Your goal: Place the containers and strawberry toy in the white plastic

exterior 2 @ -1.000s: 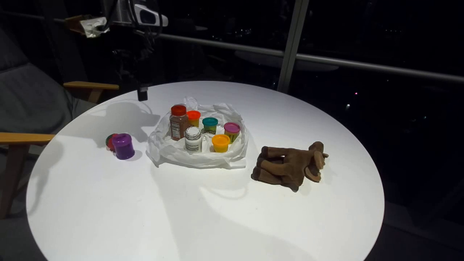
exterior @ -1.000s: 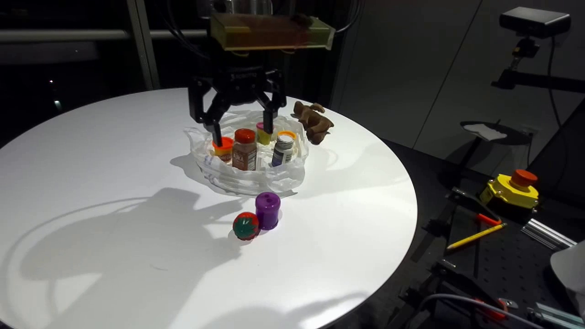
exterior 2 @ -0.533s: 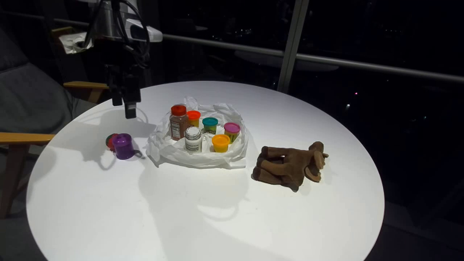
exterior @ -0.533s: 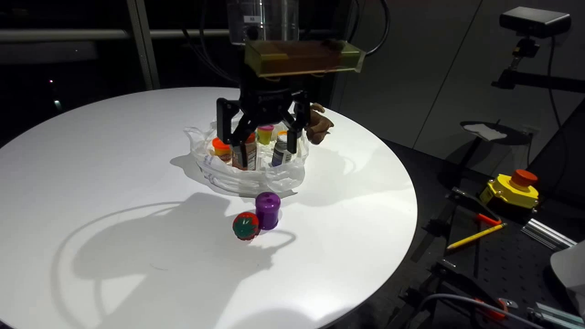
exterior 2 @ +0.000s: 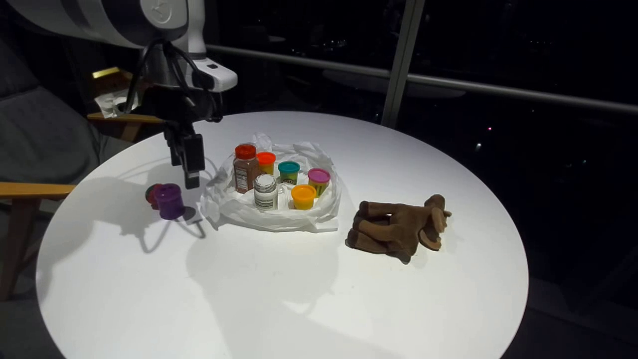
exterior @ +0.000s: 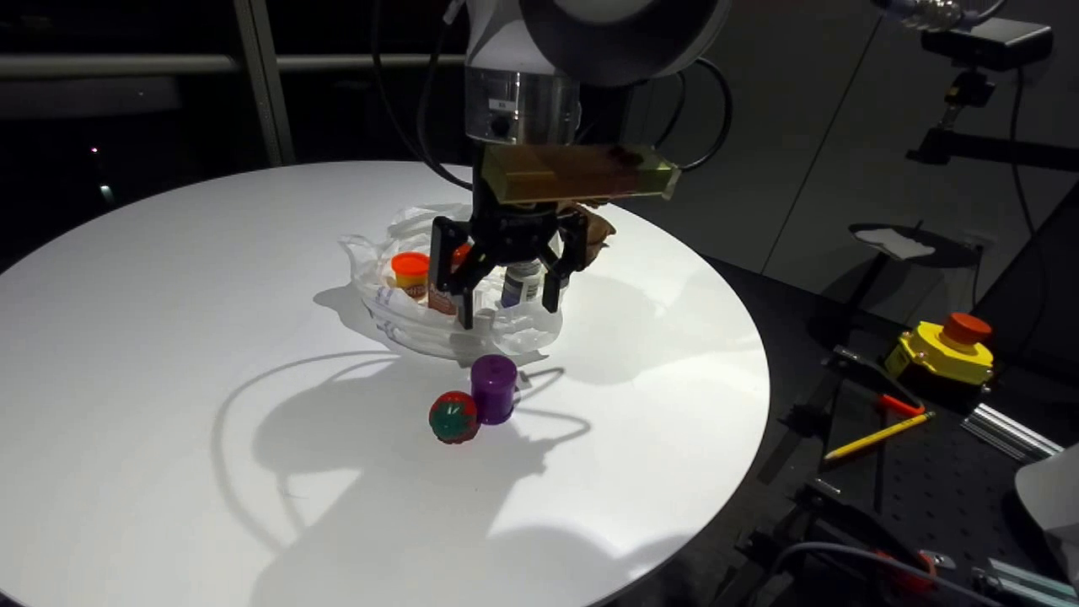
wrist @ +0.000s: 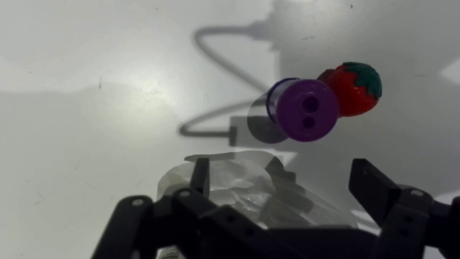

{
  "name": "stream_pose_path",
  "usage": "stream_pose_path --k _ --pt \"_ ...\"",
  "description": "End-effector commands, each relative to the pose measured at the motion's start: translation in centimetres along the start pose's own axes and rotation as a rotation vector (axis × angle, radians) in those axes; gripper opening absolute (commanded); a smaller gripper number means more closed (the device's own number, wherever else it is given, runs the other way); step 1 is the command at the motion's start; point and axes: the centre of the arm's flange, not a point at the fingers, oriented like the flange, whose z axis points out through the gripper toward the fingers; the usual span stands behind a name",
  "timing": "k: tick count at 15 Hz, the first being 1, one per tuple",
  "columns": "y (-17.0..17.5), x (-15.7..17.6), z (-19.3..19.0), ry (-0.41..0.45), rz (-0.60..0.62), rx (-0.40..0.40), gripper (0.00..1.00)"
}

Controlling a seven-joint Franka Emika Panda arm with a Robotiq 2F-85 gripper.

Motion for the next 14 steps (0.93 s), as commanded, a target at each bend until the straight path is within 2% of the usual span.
stream_pose_path --k 1,7,14 --pt "0.0 -1.0 1.1 -0.007 0.031 0.038 1.00" --pt "-0.8 -2.4 2.4 -0.005 0.030 0.061 1.00" --pt "-1.4 -2.3 4.0 -0.021 0.030 0.059 1.00"
